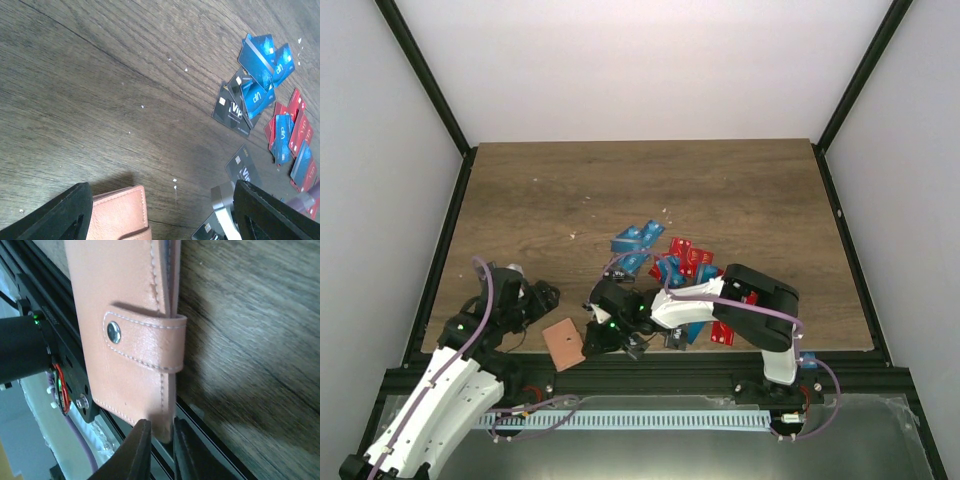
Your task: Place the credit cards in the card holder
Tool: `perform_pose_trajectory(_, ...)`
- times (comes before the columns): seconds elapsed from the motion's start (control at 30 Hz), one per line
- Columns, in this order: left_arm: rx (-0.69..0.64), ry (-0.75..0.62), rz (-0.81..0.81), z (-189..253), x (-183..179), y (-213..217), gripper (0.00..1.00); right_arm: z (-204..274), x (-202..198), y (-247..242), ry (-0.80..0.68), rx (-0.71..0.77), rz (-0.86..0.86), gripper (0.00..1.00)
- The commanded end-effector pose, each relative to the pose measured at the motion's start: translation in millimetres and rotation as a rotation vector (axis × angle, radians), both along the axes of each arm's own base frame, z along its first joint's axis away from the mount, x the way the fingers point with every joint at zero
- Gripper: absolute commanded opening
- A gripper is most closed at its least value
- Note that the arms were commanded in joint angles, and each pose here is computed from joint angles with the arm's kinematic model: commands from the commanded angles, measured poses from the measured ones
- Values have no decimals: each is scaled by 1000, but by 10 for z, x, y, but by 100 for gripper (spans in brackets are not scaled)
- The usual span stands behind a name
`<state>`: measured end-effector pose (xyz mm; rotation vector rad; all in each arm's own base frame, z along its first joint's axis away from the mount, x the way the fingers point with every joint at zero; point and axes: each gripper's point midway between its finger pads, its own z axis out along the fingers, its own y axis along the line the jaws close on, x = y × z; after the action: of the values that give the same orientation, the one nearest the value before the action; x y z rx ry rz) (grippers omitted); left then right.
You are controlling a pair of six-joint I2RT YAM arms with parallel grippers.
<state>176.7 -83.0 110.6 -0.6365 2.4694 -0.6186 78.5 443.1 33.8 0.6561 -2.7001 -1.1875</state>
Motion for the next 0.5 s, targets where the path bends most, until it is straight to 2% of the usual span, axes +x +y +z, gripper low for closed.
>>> perform_pose_trajectory(0.0,-17,-28,-3,48,34,-29,79,125,41,131,-15,46,-2,8)
perform_pose_trajectory(0.07,-27,-27,-5,32,39,-47,79,159,45,138,-12,61,-5,1)
perform_pose_trajectory(0.2,-49,-36,-9,33,75,-95,78,268,103,119,-13,104,-21,1)
perform_pose_trajectory(0.47,-79,-74,-35,84,257,-251,75,399,483,-202,-55,130,-147,1)
